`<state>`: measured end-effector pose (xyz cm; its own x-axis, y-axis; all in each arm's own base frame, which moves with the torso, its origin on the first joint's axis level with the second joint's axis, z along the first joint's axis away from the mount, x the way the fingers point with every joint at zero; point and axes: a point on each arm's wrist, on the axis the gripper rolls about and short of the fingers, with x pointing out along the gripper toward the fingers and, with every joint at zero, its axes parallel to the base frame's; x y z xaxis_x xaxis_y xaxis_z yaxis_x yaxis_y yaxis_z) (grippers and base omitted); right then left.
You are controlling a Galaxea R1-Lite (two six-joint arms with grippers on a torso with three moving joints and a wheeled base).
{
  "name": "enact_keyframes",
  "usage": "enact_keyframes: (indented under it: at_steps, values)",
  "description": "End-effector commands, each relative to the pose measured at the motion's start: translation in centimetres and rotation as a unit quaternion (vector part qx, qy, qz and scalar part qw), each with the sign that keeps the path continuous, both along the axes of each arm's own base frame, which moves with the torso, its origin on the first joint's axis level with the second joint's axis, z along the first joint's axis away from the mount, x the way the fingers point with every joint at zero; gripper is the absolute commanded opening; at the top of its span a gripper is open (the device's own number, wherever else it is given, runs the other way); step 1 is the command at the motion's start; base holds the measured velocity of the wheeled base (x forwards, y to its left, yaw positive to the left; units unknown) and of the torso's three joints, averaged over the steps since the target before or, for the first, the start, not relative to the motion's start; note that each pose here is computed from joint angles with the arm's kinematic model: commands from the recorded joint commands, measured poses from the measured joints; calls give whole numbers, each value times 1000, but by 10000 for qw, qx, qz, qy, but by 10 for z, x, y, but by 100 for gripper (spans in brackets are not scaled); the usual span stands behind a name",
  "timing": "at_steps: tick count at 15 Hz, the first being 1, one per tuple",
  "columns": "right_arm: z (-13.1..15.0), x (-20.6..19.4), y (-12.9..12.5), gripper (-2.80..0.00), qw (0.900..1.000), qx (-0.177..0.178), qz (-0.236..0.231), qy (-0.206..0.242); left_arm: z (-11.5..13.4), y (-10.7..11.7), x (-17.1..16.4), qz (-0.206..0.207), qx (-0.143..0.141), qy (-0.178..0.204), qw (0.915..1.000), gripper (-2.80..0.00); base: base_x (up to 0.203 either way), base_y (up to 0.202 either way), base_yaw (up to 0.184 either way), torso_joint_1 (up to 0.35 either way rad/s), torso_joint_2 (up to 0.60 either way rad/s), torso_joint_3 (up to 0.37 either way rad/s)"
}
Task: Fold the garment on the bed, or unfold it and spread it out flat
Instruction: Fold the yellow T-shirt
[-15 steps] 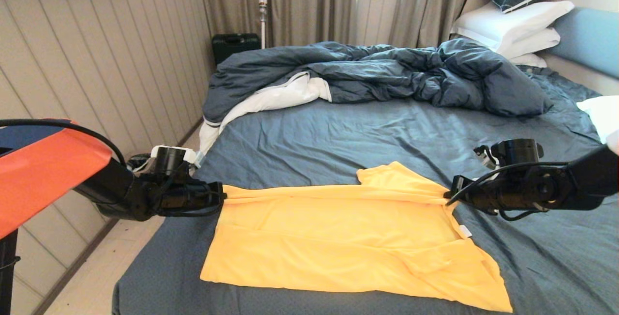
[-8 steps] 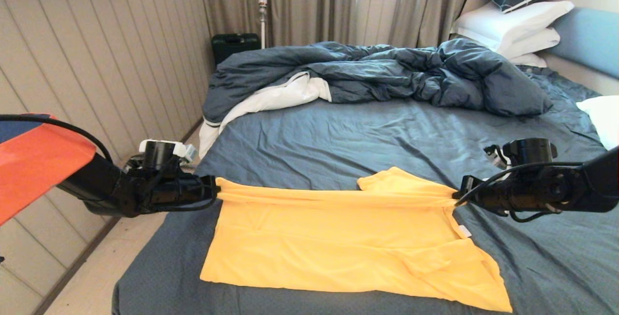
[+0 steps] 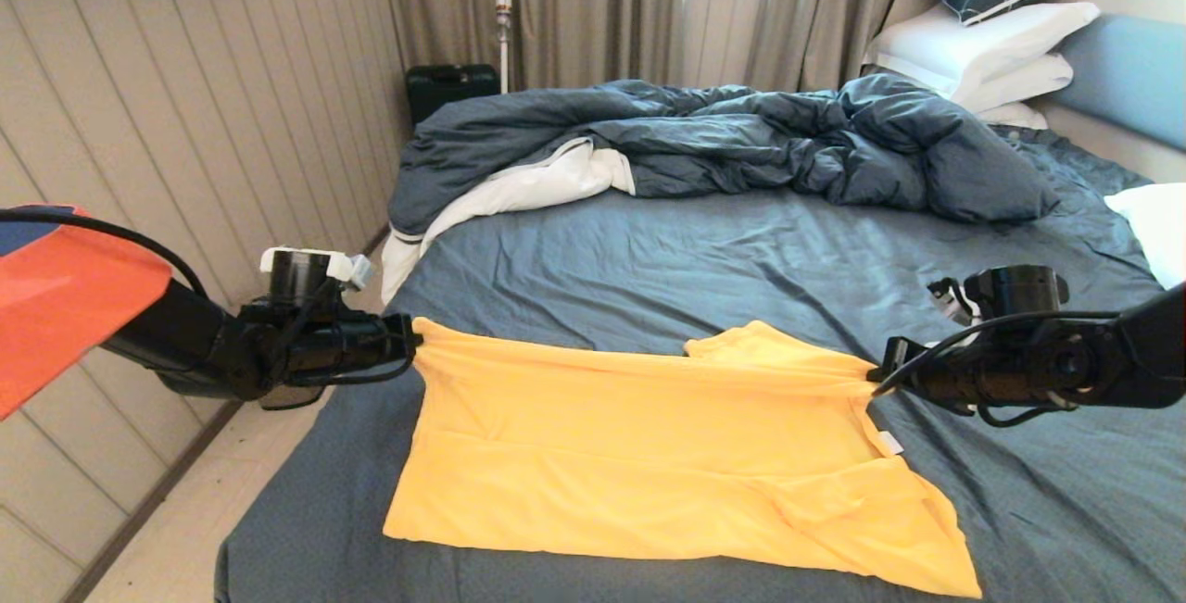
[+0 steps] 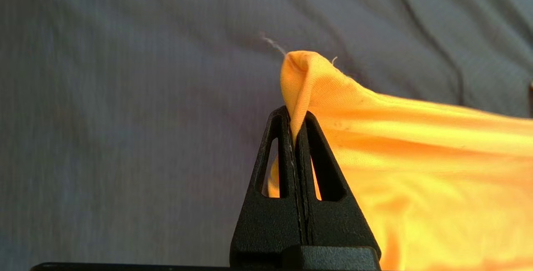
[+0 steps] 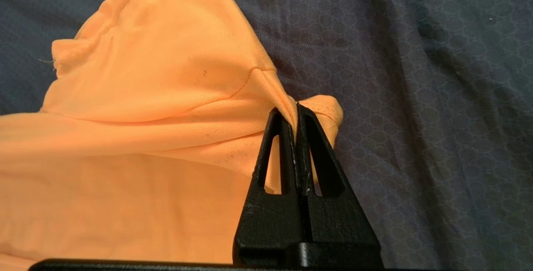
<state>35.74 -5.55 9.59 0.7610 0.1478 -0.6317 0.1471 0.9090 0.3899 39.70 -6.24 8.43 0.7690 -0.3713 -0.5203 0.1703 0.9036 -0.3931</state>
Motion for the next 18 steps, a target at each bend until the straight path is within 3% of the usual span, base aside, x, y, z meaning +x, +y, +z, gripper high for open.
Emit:
enact_keyframes:
  at_steps: [1,8,11,18]
  values:
    - [-1,0,0,-280,10000,13,7,11,-5,-2,11,15,-8,-40,10000,-280,0,0,0,0,0,0]
    - [-1,4,0,-280,10000,14,10,-17,-8,0,32,144,16,-231,9996,-280,0,0,0,0,0,0]
    - [-1,3,0,-280,10000,11,5,-18,-4,1,24,130,38,-202,9997,-280,0,0,0,0,0,0]
    - [-6,-5,-3,-280,9999,40,7,100,-32,9,-7,127,91,98,9998,-280,0,0,0,0,0,0]
